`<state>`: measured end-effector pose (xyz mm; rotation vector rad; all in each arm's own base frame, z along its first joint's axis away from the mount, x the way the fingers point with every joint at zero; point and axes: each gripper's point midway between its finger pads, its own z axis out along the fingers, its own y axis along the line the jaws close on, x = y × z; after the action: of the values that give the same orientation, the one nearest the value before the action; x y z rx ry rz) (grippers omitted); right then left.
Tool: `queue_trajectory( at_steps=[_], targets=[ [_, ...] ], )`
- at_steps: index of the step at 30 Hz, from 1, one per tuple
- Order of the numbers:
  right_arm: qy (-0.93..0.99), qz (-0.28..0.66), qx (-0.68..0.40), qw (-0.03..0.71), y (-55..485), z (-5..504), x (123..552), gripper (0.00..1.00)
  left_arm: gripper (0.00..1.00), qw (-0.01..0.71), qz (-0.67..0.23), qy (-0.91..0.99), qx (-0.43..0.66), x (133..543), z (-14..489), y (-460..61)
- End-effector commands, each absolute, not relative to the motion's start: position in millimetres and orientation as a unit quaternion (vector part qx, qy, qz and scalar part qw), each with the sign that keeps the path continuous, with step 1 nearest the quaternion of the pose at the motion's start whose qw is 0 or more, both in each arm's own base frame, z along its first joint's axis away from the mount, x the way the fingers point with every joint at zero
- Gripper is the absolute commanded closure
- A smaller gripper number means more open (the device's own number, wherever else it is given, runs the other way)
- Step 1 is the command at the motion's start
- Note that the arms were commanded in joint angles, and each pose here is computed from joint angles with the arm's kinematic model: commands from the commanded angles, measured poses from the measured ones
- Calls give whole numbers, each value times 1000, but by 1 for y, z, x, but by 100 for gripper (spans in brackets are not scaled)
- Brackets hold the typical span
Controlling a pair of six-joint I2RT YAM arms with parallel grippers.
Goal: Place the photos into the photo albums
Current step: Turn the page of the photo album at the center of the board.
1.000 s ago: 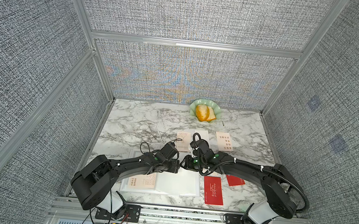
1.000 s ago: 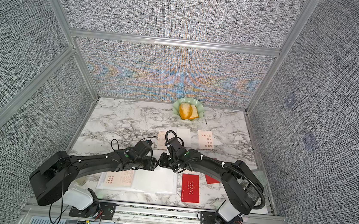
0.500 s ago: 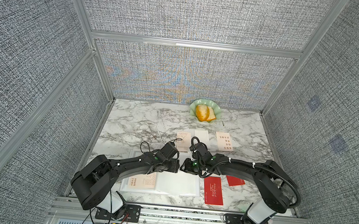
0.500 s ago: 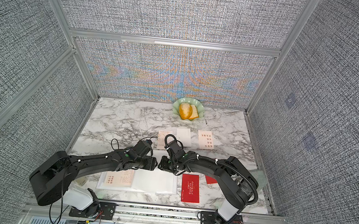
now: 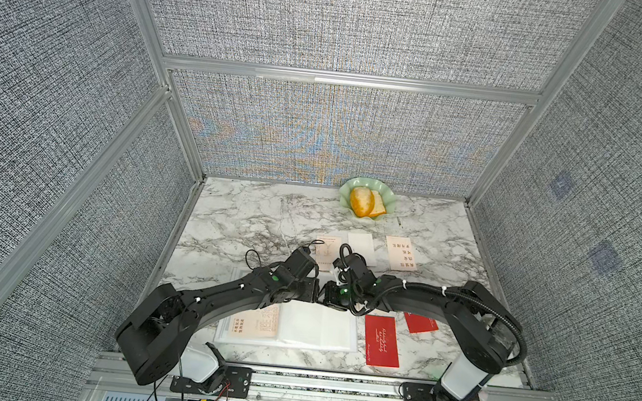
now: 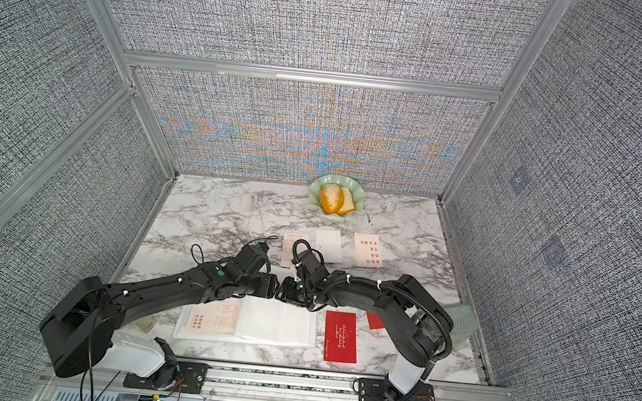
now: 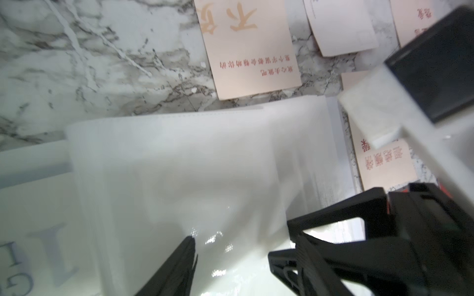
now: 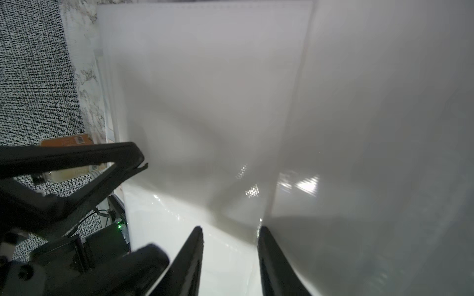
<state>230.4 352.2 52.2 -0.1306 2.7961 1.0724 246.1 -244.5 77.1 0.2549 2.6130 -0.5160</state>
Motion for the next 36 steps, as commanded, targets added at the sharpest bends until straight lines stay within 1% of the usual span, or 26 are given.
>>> queue_trajectory(
  at_steps=[1, 6, 11, 18, 22, 25, 30, 36],
  targets=[
    [916, 388, -56, 83, 372, 75, 236, 61, 36, 241, -161, 953, 90, 250, 83, -229],
    [907, 403, -81, 90, 391, 93, 233, 60, 36, 259, -144, 953, 57, 261, 93, -197],
    [900, 417, -96, 80, 414, 98, 230, 60, 36, 285, -113, 952, 7, 270, 105, -155],
    [883, 444, -137, 69, 466, 115, 222, 58, 36, 350, -69, 931, -73, 276, 136, -100],
    [875, 455, -157, 52, 494, 116, 216, 54, 36, 405, -53, 906, -109, 275, 153, -76],
    [870, 461, -172, 40, 516, 117, 212, 48, 36, 439, -55, 887, -133, 272, 166, -64],
    [861, 468, -196, 33, 540, 125, 207, 40, 35, 450, -40, 880, -151, 270, 178, -52],
    [860, 466, -205, 37, 543, 131, 210, 35, 35, 459, -39, 873, -162, 274, 185, -49]
  ],
)
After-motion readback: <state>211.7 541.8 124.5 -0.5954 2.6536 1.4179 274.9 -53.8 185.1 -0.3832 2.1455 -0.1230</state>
